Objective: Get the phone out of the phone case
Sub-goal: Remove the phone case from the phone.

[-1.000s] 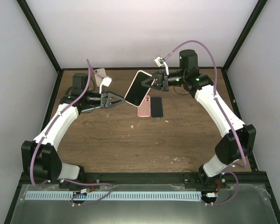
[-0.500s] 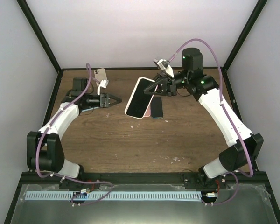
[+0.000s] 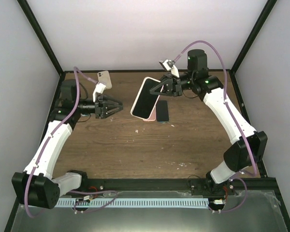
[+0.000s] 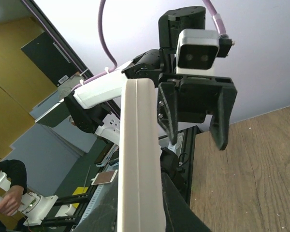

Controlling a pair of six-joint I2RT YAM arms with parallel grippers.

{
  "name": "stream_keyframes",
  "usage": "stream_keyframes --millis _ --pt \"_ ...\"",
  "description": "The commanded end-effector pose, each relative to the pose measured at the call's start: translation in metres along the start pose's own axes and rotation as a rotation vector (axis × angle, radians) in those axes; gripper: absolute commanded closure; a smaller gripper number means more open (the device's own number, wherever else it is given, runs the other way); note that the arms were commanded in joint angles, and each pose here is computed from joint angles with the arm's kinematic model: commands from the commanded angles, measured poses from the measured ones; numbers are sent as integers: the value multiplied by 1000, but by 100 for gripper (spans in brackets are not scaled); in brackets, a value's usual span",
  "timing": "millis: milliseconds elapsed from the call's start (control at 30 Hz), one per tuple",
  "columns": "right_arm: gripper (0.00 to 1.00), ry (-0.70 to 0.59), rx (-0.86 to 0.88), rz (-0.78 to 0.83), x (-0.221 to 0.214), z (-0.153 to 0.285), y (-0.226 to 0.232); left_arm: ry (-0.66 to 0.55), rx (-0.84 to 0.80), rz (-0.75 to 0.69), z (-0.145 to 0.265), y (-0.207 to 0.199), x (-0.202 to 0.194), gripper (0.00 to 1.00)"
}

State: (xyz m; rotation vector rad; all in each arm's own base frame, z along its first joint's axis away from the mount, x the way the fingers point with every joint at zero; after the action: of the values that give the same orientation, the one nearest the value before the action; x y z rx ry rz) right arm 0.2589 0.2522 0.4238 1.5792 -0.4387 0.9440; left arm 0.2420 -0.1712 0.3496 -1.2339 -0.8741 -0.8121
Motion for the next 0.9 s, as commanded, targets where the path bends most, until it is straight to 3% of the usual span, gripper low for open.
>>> stream_keyframes --millis 0,467,867 --pt "99 28 79 51 4 2 19 45 -81 -38 -12 -20 -4 44" --pt "99 33 84 21 -1 -1 11 77 -179 -57 -30 -38 -2 47" --pt "99 47 110 30 -5 -5 17 84 -111 -50 -34 -26 -4 48"
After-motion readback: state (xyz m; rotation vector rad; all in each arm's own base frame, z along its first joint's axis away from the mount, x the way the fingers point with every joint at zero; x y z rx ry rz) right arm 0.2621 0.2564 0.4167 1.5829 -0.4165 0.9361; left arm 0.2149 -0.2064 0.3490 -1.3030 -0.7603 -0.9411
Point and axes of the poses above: each gripper's point midway between its finger pads, its own z axis back along the fingers, its own y axis along the line the jaws close on, x = y × z, the point moved 3 cm from there along z, back along the fingers, and after that the axes turned 9 degrees about -z, right-handed, at the moved point
